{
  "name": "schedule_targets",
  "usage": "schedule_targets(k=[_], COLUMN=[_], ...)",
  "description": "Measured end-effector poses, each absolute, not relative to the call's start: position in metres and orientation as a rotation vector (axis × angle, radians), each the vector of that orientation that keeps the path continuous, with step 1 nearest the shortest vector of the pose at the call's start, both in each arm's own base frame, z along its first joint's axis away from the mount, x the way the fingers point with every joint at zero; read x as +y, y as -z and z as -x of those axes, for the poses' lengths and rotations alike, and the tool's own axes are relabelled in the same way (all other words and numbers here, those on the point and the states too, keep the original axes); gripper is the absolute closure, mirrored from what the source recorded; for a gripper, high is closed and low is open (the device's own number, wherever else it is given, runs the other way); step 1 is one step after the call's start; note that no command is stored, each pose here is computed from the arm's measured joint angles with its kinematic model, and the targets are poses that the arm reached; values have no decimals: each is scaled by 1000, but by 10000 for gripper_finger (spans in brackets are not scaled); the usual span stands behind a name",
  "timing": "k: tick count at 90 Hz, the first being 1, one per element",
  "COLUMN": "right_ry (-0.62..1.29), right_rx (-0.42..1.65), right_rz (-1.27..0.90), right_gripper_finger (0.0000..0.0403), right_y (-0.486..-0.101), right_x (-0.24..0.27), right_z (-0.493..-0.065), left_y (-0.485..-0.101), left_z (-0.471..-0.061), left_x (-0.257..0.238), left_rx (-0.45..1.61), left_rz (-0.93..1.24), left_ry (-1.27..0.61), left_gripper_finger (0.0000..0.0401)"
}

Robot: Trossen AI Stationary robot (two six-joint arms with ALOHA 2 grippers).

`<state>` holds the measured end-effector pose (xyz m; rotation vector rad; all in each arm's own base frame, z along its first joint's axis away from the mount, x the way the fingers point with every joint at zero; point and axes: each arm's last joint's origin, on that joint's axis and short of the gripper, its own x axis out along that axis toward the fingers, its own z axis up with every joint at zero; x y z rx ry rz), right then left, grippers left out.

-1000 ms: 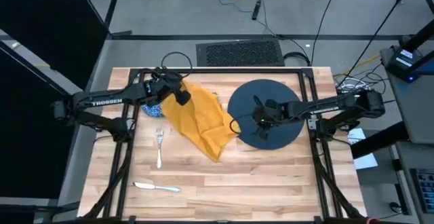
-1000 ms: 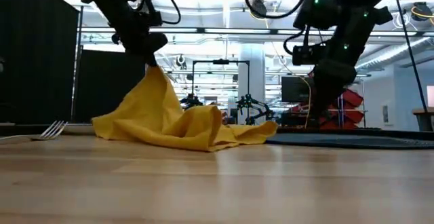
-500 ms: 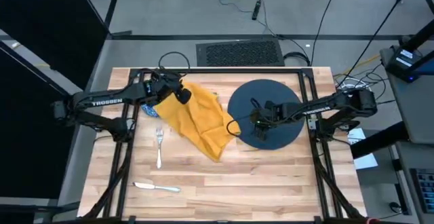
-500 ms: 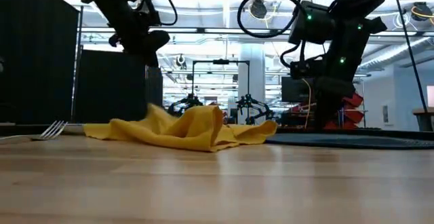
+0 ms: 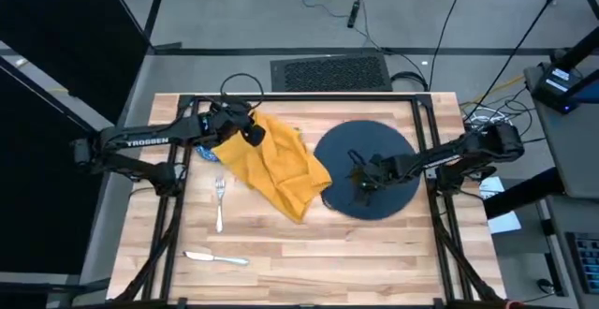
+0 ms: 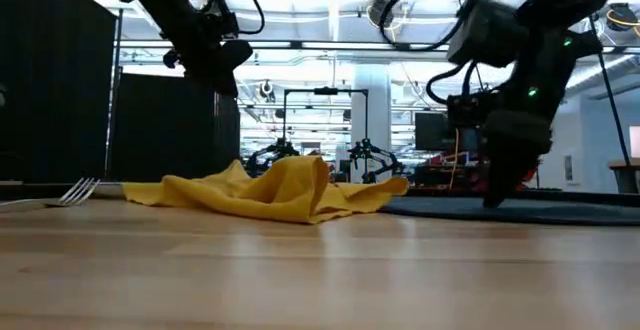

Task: Set table place
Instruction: Move the blue table mat to the center of the table

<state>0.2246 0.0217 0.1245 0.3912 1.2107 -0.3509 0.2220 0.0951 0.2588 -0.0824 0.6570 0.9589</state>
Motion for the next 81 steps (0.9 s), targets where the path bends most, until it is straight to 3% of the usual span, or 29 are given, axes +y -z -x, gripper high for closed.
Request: schedule_targets(k=[22,57,69,81], right_ry=[193,-5,-47,-119], right_rx=[1189,1010,974,917], right_rz=[-499,-665,-667,-526], right_gripper_finger=[403,403,403,403], right_y=[-134,-135,-126,-137], right_x=[72,124,135,139], right_z=[-221,-234,-247,-265], left_y=[-259,-266,-269,-260], left_z=[-222,-238,-247,-263], left_x=[95,78,60,31], left_rx=[652,556,508,521], left_rz=[86,125,147,143], left_ry=[-956,-708,-529,-310], left_gripper_finger=[292,292,292,292])
